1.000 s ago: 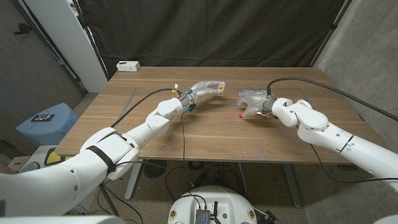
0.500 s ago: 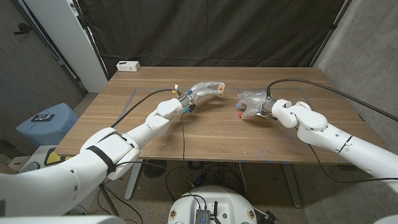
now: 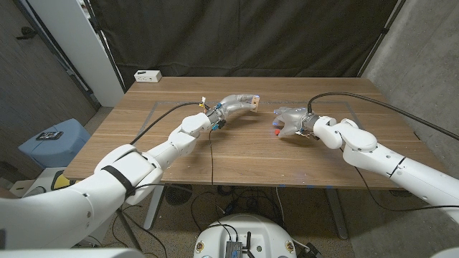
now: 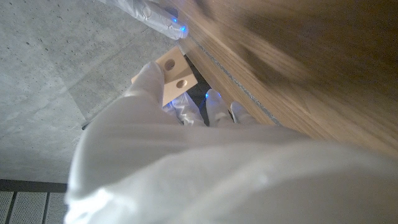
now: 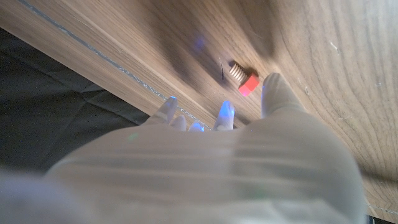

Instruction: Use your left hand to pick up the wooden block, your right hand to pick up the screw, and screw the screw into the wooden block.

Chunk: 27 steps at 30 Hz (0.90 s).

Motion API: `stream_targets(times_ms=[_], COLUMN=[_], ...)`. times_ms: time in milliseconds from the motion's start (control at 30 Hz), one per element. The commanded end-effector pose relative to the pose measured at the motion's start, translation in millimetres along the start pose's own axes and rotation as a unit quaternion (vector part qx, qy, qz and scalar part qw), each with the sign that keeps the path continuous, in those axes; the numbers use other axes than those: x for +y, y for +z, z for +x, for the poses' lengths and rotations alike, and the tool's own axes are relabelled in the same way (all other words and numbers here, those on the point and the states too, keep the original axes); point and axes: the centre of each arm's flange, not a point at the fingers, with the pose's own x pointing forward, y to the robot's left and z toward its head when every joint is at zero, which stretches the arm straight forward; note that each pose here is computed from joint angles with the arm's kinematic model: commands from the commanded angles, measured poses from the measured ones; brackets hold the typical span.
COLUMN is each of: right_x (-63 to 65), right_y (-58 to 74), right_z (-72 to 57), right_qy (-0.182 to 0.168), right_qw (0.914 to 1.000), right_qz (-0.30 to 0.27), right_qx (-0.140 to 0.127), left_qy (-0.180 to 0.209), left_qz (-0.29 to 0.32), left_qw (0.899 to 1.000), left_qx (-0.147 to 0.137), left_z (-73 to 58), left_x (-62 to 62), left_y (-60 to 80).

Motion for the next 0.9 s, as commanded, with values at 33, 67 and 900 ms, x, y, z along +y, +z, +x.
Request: stream_targets(times_ms=[33, 67, 900], right_x=[3.8, 3.8, 1.5], right_y=[-5.6, -6.0, -1.1], right_z=[3.3, 3.5, 7.5], right_qy=[-0.001, -0.002, -0.020], right_qw=[1.0000, 1.0000, 0.9997], right_qz=[0.006, 0.005, 0.005], right_qx=[0.000, 0.000, -0.010], left_qy=[-0.004, -0.003, -0.006], left_qz=[-0.002, -0.001, -0.004], left_qw=[1.000, 1.000, 1.000], left_qx=[0.001, 0.001, 0.001], left_z=[3.1, 3.4, 2.7], left_x=[-1.7, -1.9, -7.9], left_y=[0.3, 0.4, -0.2])
